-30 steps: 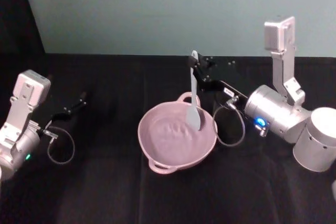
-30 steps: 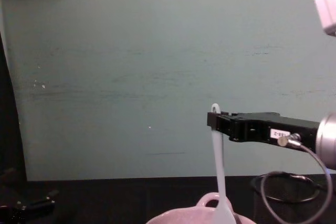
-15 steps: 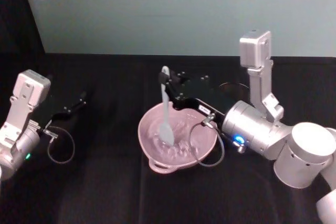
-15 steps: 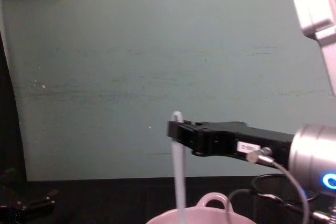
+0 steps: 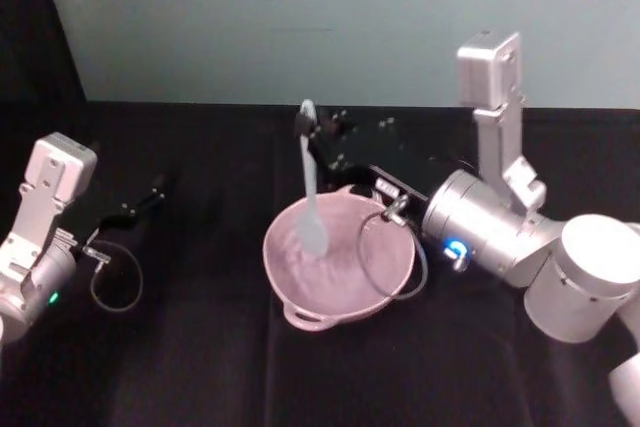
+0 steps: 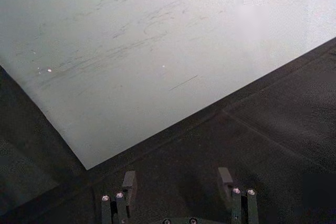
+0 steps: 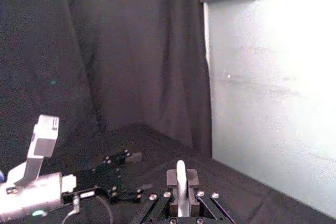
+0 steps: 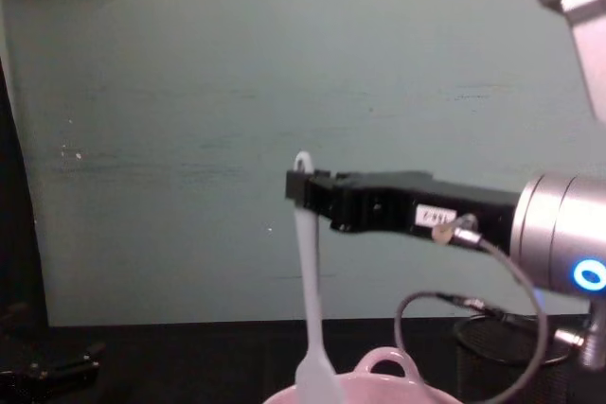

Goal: Use the one hand to pick up the spoon and stir the clear water in the bowl.

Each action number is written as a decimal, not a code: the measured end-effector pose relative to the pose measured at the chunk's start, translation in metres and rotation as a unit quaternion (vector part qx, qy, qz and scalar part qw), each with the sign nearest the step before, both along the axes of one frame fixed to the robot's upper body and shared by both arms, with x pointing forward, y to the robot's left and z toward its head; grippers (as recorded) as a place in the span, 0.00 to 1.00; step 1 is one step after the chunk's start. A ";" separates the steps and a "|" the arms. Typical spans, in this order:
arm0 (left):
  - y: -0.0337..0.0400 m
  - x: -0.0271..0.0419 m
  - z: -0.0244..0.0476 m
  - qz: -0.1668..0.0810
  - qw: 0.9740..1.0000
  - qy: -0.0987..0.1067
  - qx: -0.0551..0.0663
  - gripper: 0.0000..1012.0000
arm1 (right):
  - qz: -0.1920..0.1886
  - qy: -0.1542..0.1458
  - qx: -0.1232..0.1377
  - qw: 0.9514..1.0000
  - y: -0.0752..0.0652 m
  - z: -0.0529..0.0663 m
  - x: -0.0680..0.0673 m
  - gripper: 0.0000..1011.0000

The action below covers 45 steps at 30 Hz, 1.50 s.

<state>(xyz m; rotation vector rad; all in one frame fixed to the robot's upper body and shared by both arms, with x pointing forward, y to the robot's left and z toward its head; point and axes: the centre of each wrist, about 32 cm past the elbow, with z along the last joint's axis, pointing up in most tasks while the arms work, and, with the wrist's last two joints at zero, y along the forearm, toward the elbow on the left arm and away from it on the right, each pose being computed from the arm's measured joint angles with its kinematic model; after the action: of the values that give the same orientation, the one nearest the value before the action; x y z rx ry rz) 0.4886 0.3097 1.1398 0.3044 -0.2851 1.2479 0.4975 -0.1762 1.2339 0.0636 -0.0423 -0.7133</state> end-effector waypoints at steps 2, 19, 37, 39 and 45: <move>0.0000 0.0000 0.0000 0.000 1.000 0.000 0.000 1.00 | -0.003 -0.007 -0.001 1.000 -0.003 0.006 0.000 0.11; 0.0000 0.0000 0.0000 0.000 1.000 0.000 0.000 1.00 | -0.085 -0.067 -0.010 0.994 -0.072 0.071 -0.011 0.11; 0.0000 0.0000 0.0000 0.000 1.000 0.000 0.000 1.00 | -0.130 -0.031 -0.015 0.991 -0.095 0.048 -0.005 0.11; 0.0000 0.0000 0.0000 0.000 1.000 0.000 0.000 1.00 | -0.131 -0.027 -0.014 0.991 -0.095 0.045 -0.003 0.11; 0.0000 0.0000 0.0000 0.000 1.000 0.000 0.000 1.00 | -0.129 -0.009 -0.012 0.992 -0.092 0.030 0.003 0.11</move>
<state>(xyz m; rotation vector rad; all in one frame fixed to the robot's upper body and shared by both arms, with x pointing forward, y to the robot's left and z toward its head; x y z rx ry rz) 0.4886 0.3097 1.1398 0.3045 -0.2851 1.2479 0.5002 -0.2680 1.2643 0.0430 -0.0779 -0.9712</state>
